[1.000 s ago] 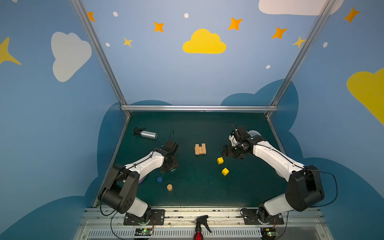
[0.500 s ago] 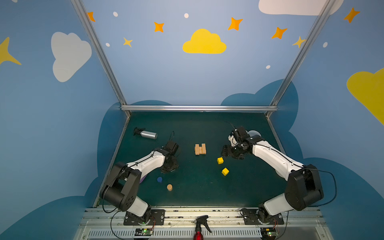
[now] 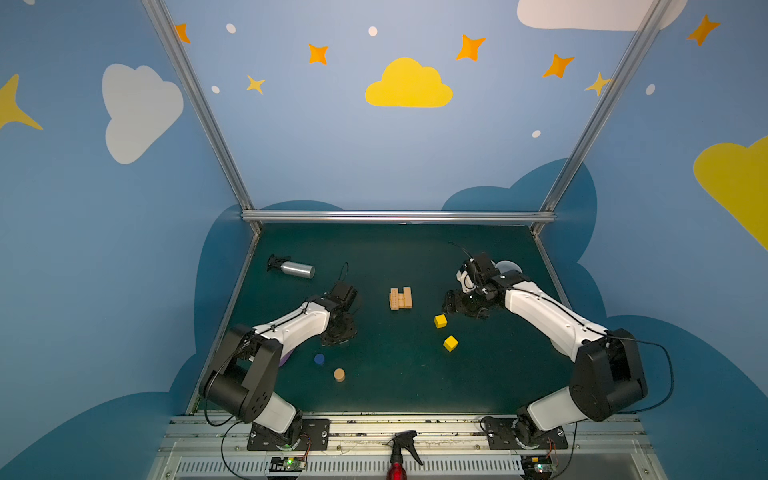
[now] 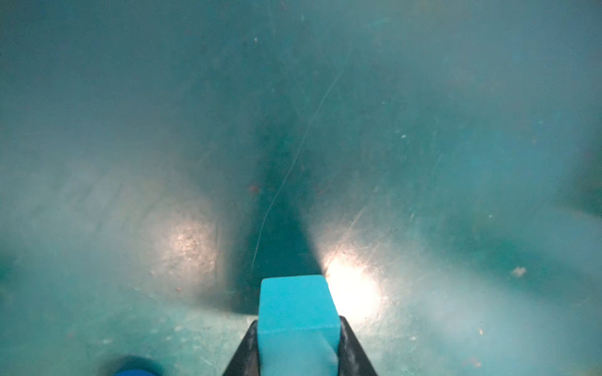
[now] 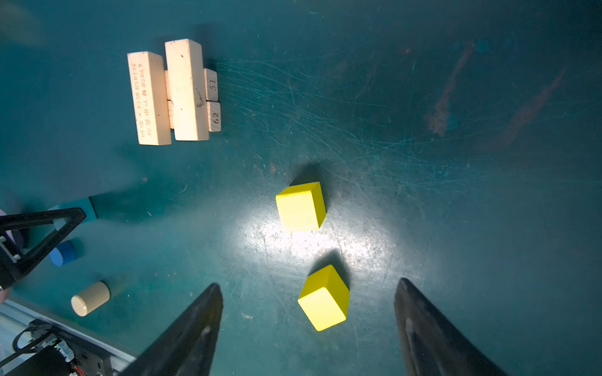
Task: Build the wood block tower
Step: 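Lower the left gripper onto the teal cube and close it, then lift the teal cube with the left gripper and carry it over the stack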
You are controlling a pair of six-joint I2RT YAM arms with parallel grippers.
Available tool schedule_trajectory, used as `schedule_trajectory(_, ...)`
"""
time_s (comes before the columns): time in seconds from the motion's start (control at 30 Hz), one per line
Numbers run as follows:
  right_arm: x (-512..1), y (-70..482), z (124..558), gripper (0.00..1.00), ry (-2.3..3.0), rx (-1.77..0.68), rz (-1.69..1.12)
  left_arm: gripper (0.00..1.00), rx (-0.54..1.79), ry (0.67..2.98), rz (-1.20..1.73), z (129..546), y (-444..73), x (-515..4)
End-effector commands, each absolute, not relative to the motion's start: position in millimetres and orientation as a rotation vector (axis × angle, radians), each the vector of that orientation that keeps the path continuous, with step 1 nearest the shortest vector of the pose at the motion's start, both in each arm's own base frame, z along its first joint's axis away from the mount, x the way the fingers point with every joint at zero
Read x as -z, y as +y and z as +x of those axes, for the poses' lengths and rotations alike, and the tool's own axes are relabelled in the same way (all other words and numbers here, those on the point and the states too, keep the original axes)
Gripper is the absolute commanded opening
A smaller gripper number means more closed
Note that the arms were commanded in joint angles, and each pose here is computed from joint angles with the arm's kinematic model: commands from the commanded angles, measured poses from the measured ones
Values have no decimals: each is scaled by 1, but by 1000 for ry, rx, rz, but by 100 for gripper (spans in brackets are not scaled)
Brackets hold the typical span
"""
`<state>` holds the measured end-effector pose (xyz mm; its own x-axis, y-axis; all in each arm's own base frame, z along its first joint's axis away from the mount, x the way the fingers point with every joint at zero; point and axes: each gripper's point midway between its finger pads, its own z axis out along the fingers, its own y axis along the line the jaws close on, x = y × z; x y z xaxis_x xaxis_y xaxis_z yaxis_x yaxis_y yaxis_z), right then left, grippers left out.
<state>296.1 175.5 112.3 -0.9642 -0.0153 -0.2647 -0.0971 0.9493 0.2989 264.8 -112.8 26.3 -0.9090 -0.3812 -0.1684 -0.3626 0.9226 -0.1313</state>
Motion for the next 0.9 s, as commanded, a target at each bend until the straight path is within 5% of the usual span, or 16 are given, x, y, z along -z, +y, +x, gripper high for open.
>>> schedule_trajectory(0.0,-111,175,294,81,2850,-461,-93,27,143,2890,-546,268,-113,-33)
schedule_trajectory(0.27,-112,175,293,81,2847,-461,-93,4,157,2876,-532,270,-115,-44)
schedule_trajectory(0.87,-115,176,289,81,2830,-488,-110,4,283,2811,-285,311,-160,-113)
